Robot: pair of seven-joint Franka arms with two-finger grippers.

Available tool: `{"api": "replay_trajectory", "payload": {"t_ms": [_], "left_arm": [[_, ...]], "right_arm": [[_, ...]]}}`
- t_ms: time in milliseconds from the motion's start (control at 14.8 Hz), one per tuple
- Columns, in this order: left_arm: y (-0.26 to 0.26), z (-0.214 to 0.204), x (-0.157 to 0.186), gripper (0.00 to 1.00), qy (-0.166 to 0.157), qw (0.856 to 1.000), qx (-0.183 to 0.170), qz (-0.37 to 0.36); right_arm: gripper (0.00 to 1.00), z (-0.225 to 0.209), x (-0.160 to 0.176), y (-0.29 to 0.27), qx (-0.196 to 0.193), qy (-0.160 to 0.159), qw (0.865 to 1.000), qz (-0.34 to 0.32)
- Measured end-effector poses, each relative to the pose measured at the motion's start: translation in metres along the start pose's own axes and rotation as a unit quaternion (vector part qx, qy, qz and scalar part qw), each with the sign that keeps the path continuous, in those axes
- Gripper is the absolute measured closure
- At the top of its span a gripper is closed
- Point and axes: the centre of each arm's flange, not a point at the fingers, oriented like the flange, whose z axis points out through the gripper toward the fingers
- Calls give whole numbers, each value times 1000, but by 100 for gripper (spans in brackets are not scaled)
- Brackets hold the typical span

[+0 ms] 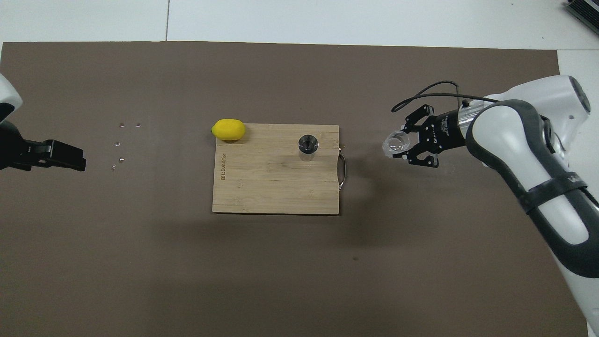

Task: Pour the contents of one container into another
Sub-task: 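Carry the glass cup with the right gripper above the dark cup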

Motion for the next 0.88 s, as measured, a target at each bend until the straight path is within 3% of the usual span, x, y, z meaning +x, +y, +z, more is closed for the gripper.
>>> {"api": "replay_trajectory", "payload": {"t_ms": [339,881], "left_arm": [[6,6,4,0,-5,1000,0,5],[5,6,4,0,-5,1000,0,4]], "right_arm": [[50,32,-70,2,38,15,998,37],[50,37,-142,-9,81,53,993,72]]}}
